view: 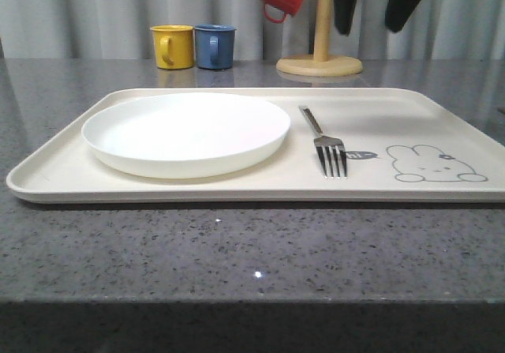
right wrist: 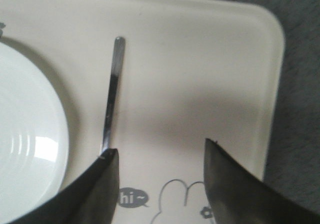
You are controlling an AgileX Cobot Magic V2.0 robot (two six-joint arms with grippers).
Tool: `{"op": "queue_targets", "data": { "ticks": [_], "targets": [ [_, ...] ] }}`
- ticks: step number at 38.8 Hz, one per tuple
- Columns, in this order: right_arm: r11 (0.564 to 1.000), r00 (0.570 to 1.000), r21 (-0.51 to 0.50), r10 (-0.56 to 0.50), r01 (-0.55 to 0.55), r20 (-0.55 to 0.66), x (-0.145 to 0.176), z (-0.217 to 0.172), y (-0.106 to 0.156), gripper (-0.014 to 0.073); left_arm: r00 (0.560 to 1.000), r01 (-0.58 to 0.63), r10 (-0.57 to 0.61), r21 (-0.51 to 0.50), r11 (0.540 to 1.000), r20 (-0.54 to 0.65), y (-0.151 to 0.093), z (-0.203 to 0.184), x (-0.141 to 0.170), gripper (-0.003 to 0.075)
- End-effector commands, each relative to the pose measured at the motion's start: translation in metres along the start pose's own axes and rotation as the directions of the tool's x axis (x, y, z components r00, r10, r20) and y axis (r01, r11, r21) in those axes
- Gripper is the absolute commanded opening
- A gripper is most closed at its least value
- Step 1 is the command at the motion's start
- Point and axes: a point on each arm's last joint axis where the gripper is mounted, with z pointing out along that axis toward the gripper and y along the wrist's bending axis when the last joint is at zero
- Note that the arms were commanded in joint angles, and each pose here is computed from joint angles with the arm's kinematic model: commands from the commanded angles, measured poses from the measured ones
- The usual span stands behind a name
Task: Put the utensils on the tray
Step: 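Lower the fork onto the tray beside the plate and release, then reach the right gripper to the steel chopsticks and grasp them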
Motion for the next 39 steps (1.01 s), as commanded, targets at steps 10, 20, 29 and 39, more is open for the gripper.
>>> {"op": "queue_targets", "data": {
  "ticks": [10, 20, 29, 39],
  "targets": [
    [0.987, 1.0, 0.159, 0.004, 0.0, -0.025, 0.007, -0.038, -0.098, 0.0412, 0.995, 0.016, -0.016, 0.0, 1.0, 0.101, 0.0, -0.002, -0.016, -0.0018],
    [0.986, 0.99, 0.125, 0.116, -0.105, -0.084, 0.029, -0.009, -0.149, 0.0335, 0.995, 0.016, -0.016, 0.0, 1.0, 0.101, 0.0, -0.002, -0.016, -0.0018],
    [0.985, 0.979, 0.115, 0.146, -0.13, -0.144, 0.044, 0.016, -0.176, 0.0334, 0.995, 0.016, -0.016, 0.0, 1.0, 0.101, 0.0, -0.002, -0.016, -0.0018],
    [0.991, 0.968, 0.055, 0.132, -0.123, -0.213, 0.042, 0.047, -0.177, 0.0334, 0.995, 0.016, -0.016, 0.0, 1.0, 0.101, 0.0, -0.002, -0.016, -0.0018]
  ]
}}
